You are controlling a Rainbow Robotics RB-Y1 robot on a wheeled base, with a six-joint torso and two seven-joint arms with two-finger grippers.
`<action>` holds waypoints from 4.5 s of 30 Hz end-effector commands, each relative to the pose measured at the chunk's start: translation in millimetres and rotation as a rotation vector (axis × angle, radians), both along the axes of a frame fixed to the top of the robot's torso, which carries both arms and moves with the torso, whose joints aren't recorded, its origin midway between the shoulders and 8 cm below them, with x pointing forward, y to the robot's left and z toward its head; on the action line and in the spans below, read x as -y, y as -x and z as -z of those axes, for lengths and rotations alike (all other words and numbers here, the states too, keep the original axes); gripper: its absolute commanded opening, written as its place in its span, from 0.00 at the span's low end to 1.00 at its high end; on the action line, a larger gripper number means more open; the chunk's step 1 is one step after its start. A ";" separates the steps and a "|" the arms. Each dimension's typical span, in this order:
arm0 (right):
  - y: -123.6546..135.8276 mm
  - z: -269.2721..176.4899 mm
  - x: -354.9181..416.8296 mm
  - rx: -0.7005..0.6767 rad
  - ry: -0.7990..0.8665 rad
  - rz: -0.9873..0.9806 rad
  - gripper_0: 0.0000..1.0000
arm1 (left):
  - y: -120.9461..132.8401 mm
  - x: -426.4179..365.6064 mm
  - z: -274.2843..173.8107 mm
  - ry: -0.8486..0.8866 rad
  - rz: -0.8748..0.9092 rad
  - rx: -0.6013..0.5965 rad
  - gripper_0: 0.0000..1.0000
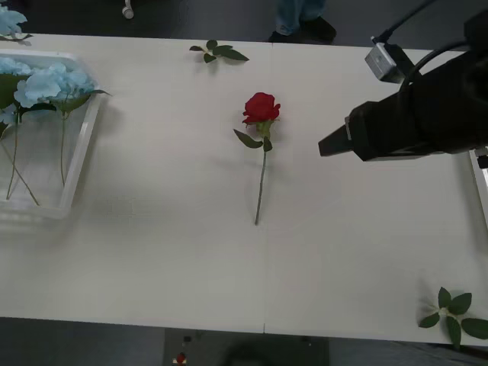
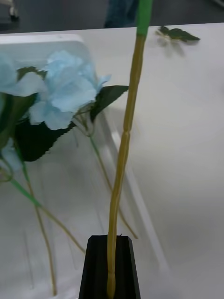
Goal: Put the red flowers into the right box and the blue flowers into the left box
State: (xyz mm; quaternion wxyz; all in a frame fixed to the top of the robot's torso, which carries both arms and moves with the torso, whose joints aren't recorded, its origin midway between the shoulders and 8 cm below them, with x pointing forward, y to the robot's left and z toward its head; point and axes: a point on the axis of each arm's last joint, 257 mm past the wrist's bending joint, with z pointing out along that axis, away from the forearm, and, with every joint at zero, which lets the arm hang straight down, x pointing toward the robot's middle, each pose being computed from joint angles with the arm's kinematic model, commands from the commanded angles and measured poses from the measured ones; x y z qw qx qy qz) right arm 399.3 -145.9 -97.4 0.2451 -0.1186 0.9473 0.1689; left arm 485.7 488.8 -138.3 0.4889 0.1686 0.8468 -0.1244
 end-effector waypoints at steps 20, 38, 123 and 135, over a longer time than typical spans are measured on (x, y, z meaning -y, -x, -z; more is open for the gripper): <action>-86.1 103.1 -48.3 -0.137 0.228 0.320 1.00 | 2.0 -51.5 1.1 0.170 -0.581 -0.274 0.00; -170.7 152.9 -99.0 -0.056 0.150 0.451 1.00 | -34.4 -8.4 69.7 0.139 -0.658 -0.233 0.00; -25.8 -120.2 191.9 -0.116 0.262 0.429 0.00 | 64.3 -13.9 -77.4 -0.066 -0.538 -0.518 0.87; -30.1 -119.5 336.0 -0.178 0.288 0.629 0.00 | 11.7 124.7 -127.7 0.200 -0.134 -0.322 0.87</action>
